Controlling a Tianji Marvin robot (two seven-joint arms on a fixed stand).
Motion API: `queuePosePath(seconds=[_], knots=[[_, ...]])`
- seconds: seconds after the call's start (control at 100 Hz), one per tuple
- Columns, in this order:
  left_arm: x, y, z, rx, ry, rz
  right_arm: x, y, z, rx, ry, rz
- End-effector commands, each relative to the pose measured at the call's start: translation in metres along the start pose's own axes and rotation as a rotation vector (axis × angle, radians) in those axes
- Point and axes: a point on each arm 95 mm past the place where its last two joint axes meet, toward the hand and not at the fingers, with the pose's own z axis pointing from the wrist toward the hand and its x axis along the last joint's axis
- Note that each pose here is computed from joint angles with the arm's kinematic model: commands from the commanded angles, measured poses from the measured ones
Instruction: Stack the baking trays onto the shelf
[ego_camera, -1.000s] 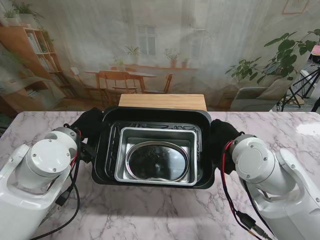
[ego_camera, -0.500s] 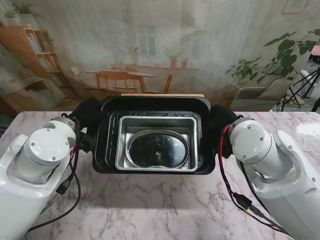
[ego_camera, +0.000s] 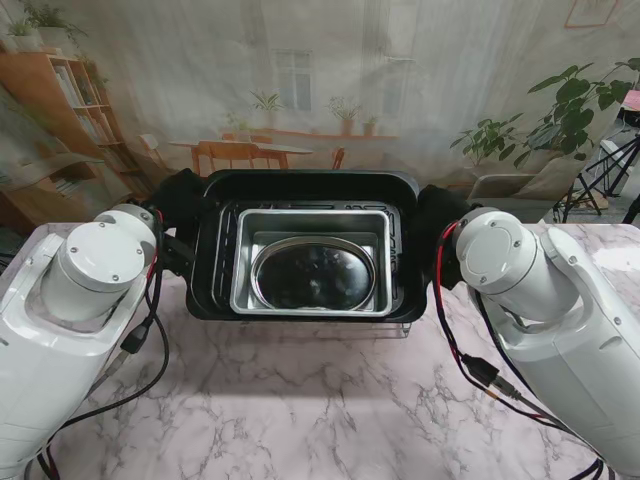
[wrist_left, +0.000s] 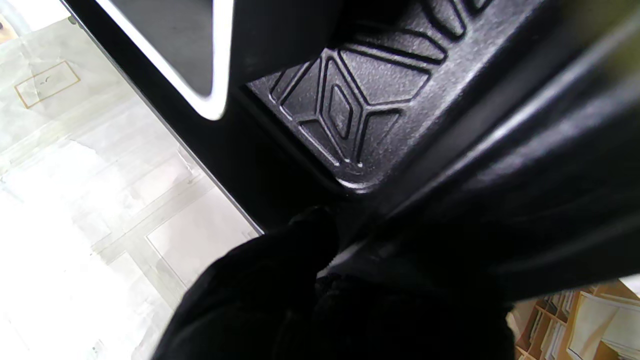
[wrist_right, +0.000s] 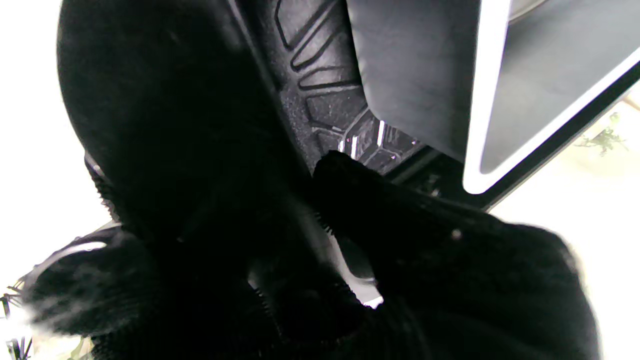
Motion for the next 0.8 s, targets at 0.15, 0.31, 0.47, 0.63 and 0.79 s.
queuePosePath(seconds=[0.15, 0.31, 0.47, 0.63, 0.79], knots=[[0.062, 0.029, -0.004, -0.13, 0.179, -0.066, 0.057, -0.011, -0.009, 0.065, 0.184, 0.025], [0.063, 0.022, 0.005, -0.103, 0.178, -0.068, 0.06, -0.004, 0.0, 0.058, 0.175, 0.029], [0.066, 0.016, 0.015, -0.09, 0.159, -0.068, 0.061, 0.0, 0.011, 0.064, 0.163, 0.022], [0.067, 0.01, 0.026, -0.074, 0.133, -0.078, 0.059, -0.001, 0.023, 0.061, 0.143, 0.015], [0.066, 0.008, 0.038, -0.075, 0.099, -0.106, 0.054, -0.002, 0.038, 0.057, 0.104, 0.021]])
